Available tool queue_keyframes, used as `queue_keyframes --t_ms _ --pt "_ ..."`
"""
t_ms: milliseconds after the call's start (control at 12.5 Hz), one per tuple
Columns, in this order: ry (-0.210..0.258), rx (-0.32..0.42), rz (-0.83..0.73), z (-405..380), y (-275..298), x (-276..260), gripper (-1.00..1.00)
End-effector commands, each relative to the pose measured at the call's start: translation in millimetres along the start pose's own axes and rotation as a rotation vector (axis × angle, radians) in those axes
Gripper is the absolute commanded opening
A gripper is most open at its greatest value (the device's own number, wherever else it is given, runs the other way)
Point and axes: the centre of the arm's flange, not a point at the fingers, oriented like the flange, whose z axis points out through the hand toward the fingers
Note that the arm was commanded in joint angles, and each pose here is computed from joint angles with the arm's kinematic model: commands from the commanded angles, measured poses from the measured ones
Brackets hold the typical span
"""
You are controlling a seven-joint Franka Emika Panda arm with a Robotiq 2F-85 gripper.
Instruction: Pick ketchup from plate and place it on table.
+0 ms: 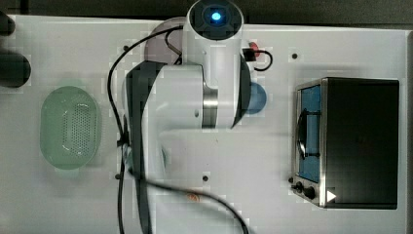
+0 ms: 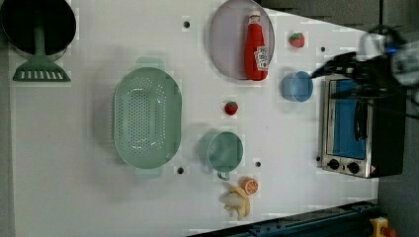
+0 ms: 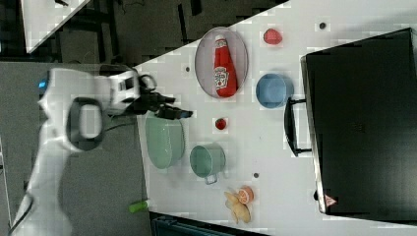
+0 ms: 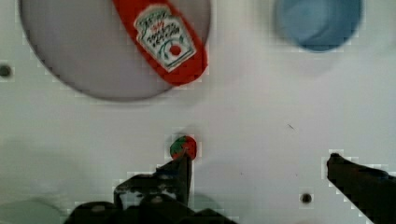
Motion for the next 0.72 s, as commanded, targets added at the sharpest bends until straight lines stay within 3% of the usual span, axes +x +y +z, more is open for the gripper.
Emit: queue_keyframes --t_ms 80,320,720 --pt "0.042 0.024 -0.252 29.4 -20.3 12.3 1.0" --pt "0.117 0.024 -0.459 69.6 -36.0 38.7 1.0" --pt "0.147 -0.001 -0.564 134.0 -60.9 64.5 1.0"
